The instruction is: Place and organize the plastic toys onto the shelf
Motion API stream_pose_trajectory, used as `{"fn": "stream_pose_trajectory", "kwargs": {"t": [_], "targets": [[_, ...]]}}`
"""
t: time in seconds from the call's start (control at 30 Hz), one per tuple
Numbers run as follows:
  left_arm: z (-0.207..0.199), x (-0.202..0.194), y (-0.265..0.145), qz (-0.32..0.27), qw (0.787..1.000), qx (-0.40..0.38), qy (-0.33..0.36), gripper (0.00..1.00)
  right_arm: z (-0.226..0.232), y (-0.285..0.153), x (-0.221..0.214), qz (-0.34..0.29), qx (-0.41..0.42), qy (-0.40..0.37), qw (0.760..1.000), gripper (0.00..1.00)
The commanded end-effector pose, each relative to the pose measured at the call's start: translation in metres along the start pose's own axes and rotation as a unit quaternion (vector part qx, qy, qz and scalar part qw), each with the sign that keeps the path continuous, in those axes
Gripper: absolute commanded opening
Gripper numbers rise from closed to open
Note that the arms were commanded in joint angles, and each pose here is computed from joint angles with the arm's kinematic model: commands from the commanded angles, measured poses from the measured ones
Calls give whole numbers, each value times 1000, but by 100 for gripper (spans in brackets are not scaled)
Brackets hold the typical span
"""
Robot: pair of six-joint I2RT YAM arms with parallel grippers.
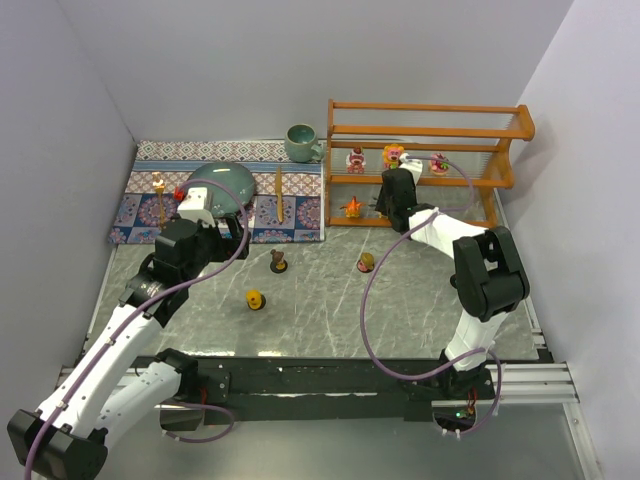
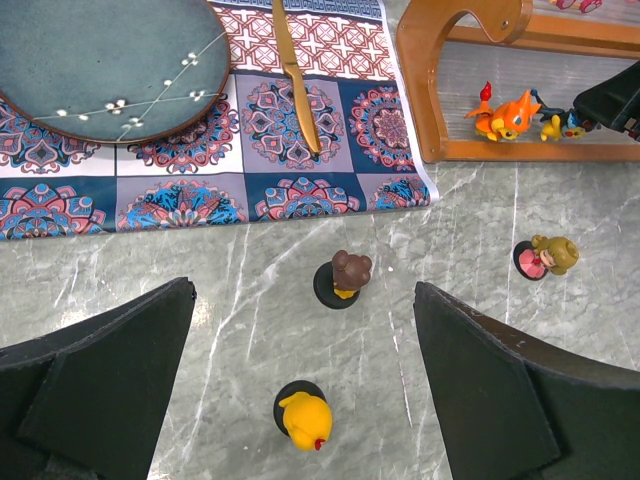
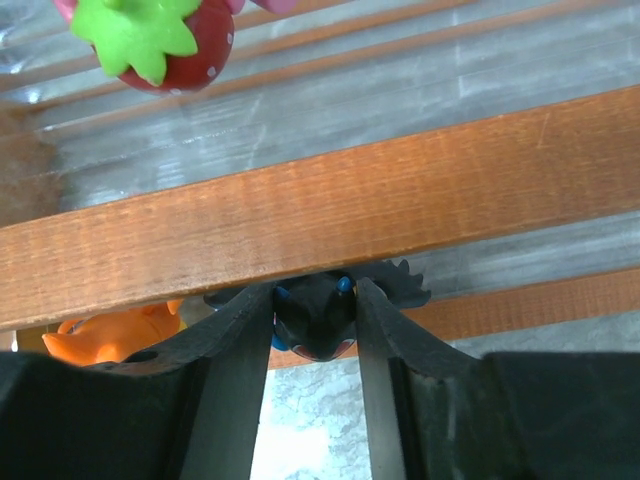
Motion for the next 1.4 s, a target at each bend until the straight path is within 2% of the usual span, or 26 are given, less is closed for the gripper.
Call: {"fn": "stream_pose_trajectory", "kwargs": {"t": [0.0, 0.1, 0.53, 0.6, 0.8, 1.2, 1.37], "targets": [[-5, 6, 0, -11, 1000, -13, 2, 97, 0, 6, 23, -28, -9, 19, 999, 47], [-5, 6, 0, -11, 1000, -13, 2, 97, 1, 6, 23, -27, -8, 21, 999, 50], [-5, 6, -1, -12, 1000, -13, 3, 97, 2, -1, 28, -35, 1, 28, 999, 53], [-4, 7, -1, -13, 1000, -12, 2, 97, 1, -3, 28, -36, 4, 29, 999, 57], [-4, 6, 0, -11, 1000, -11, 3, 97, 4, -14, 33, -47, 22, 33, 998, 61], [-3, 5, 0, -11, 1000, -9, 1, 97, 5, -63, 33, -62, 78, 39, 994, 66], [-3, 5, 0, -12, 1000, -8, 0, 97, 5, -86, 13, -47, 108, 37, 992, 68]]}}
Point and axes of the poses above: each gripper's point midway between its finger pads, its own y axis out along the fingers, its own z axis along the line the jaws close on, x = y × z, the point moved 1 cm from there along -y, back along the fingers, and after that the axes turned 12 degrees about -y, right-handed, at the moved point
